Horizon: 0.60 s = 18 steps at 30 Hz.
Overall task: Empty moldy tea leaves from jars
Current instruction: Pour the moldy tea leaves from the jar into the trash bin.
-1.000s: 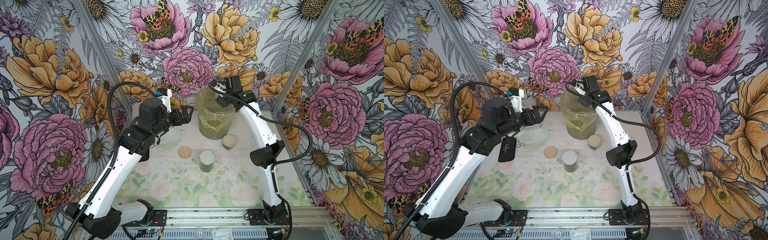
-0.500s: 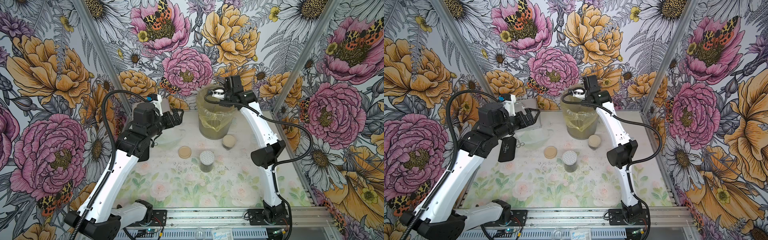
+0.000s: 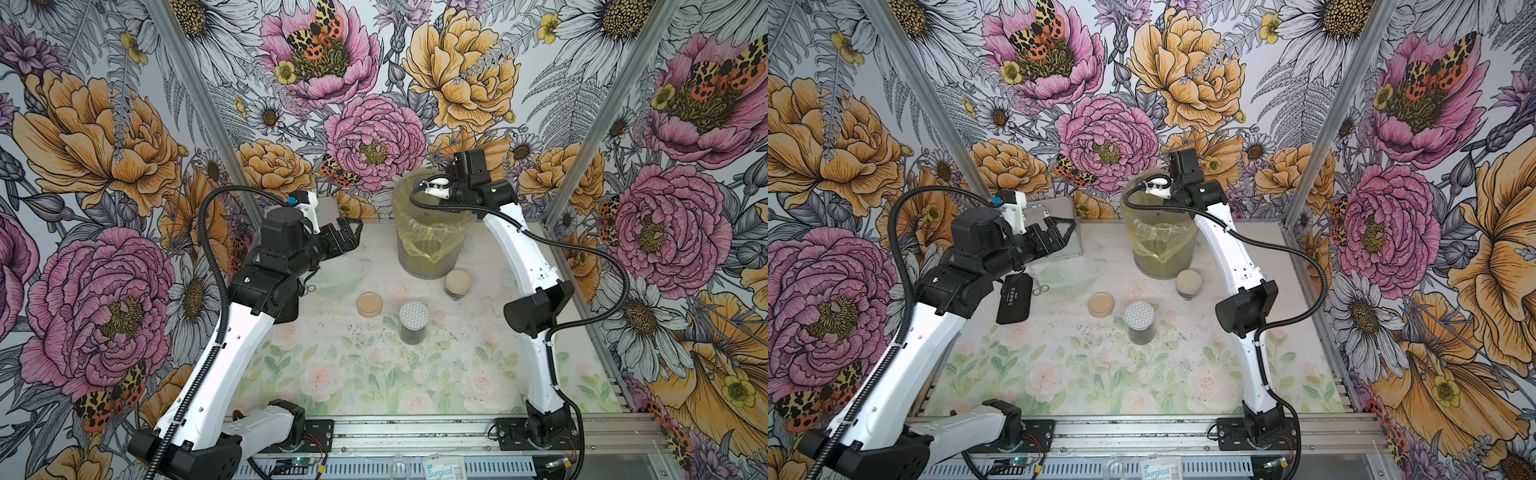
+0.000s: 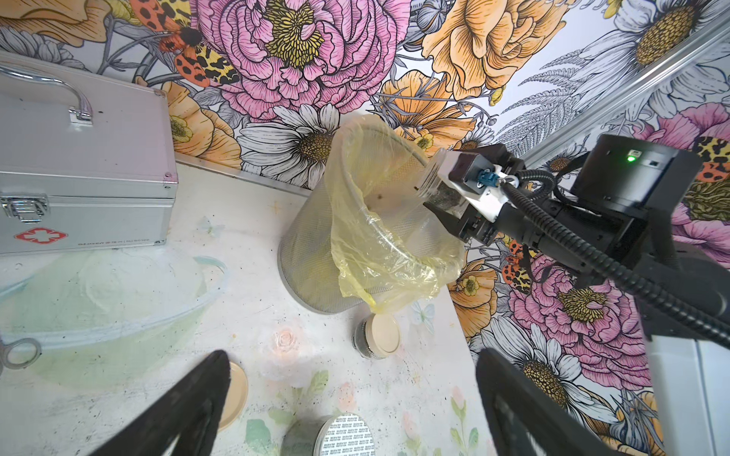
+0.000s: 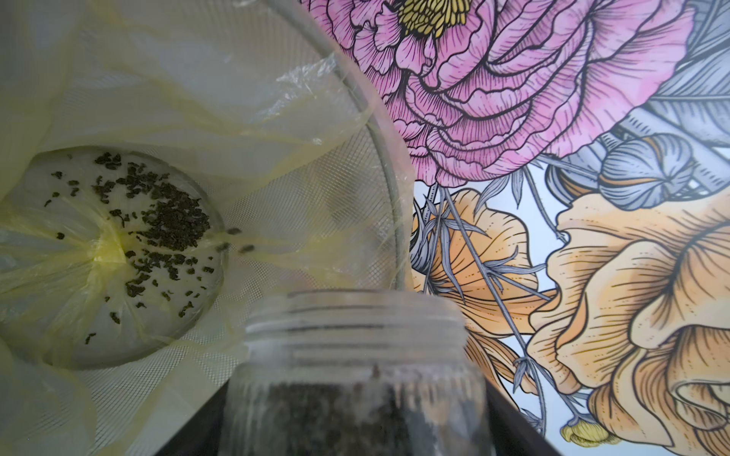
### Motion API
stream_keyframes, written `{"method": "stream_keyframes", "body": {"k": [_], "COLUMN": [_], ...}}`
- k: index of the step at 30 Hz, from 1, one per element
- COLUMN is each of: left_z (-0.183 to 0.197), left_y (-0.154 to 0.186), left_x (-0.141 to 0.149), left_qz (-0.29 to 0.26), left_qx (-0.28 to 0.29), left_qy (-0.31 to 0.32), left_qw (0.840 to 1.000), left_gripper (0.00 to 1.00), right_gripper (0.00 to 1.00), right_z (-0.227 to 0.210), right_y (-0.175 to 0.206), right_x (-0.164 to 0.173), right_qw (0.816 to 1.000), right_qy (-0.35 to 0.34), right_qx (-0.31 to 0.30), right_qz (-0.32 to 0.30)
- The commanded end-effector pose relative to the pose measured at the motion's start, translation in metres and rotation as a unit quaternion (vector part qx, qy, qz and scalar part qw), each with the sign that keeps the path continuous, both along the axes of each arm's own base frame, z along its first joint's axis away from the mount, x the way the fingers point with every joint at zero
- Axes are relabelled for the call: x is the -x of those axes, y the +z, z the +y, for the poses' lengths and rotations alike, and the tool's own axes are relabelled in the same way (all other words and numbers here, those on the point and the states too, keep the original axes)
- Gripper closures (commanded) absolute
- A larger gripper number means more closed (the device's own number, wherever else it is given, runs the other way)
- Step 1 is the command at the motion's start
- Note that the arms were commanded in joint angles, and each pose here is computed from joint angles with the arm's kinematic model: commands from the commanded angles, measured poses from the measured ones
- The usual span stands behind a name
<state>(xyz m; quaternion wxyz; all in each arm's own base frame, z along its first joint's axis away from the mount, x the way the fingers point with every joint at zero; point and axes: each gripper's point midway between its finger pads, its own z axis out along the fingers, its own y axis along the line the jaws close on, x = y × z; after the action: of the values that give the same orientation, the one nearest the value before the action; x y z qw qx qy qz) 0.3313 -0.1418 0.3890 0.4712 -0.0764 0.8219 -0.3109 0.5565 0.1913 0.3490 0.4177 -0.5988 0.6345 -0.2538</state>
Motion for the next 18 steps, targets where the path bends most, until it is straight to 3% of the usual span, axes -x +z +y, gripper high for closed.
{"method": "stream_keyframes", "body": {"k": [1, 6, 18], "left_z": [0.000, -0.001, -0.001], "left_y": [0.006, 0.005, -0.004], "left_x": [0.003, 0.004, 0.008], "left_qz": [-0.007, -0.007, 0.000], "left_qx": [0.017, 0.017, 0.014], "left_qy": [-0.004, -0.007, -0.014], "left_qw": [1.000, 1.000, 1.000], "left_gripper": [0.01, 0.01, 0.01], "right_gripper": [1.00, 1.00, 1.00], "right_z": [-0.009, -0.014, -0.031], "right_y": [0.067, 0.071, 0.030], "right_x": [0.014, 0.016, 0.009], "right_qw": [0.997, 0.995, 0.987], "right_qy": [0.016, 0.026, 0.042], "right_qx": [-0.007, 0.030, 0.145], "right_qz": [-0.081, -0.095, -0.062]}}
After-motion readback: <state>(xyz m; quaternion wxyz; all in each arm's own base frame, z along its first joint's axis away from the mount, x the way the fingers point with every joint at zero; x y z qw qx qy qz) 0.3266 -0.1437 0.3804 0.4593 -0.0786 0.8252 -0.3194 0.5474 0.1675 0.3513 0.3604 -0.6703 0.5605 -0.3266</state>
